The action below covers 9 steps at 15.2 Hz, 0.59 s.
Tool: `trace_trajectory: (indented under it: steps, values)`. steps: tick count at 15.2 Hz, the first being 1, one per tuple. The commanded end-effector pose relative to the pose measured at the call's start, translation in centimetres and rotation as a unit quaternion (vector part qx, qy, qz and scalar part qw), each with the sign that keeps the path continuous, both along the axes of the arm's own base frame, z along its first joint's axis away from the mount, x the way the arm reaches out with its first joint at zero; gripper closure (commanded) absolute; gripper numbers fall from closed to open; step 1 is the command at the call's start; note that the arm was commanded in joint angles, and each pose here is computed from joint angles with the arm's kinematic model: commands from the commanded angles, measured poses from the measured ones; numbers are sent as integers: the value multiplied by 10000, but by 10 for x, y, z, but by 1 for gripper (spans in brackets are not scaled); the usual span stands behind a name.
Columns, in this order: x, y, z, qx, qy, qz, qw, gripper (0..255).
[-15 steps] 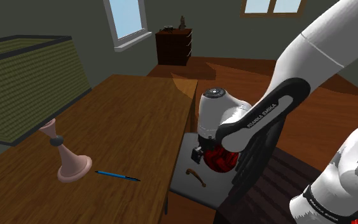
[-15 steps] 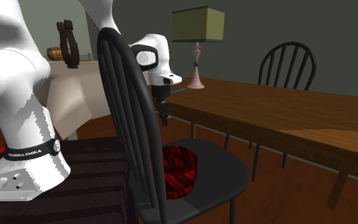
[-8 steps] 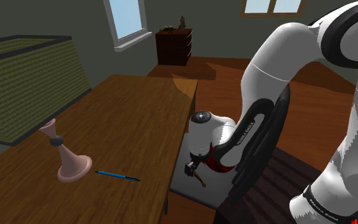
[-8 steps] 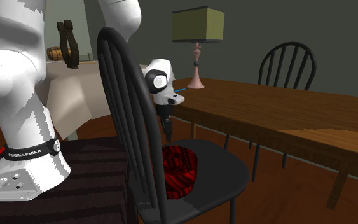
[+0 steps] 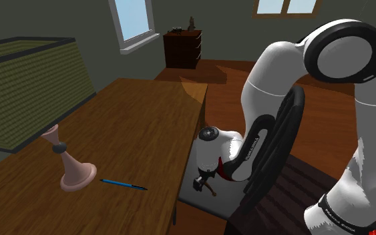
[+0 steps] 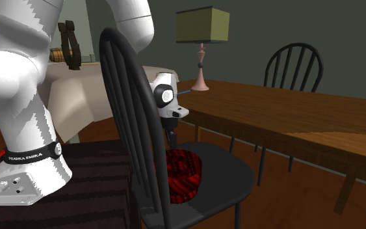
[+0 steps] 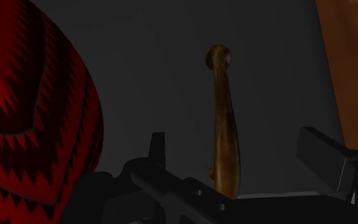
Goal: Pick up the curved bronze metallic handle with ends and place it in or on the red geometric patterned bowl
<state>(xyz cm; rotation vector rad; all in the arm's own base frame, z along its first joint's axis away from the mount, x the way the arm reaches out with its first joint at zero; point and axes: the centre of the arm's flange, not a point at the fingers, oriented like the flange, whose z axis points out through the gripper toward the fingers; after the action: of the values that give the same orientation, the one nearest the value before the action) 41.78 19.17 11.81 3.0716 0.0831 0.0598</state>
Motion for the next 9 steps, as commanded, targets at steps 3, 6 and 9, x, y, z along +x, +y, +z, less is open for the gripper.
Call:
trace_trajectory:
  steps: [3, 6, 9]
  values:
    - [2, -1, -7, -1, -2, 1, 10000, 0]
    - [2, -1, -7, -1, -2, 1, 10000, 0]
    - [2, -1, -7, -1, -2, 1, 10000, 255]
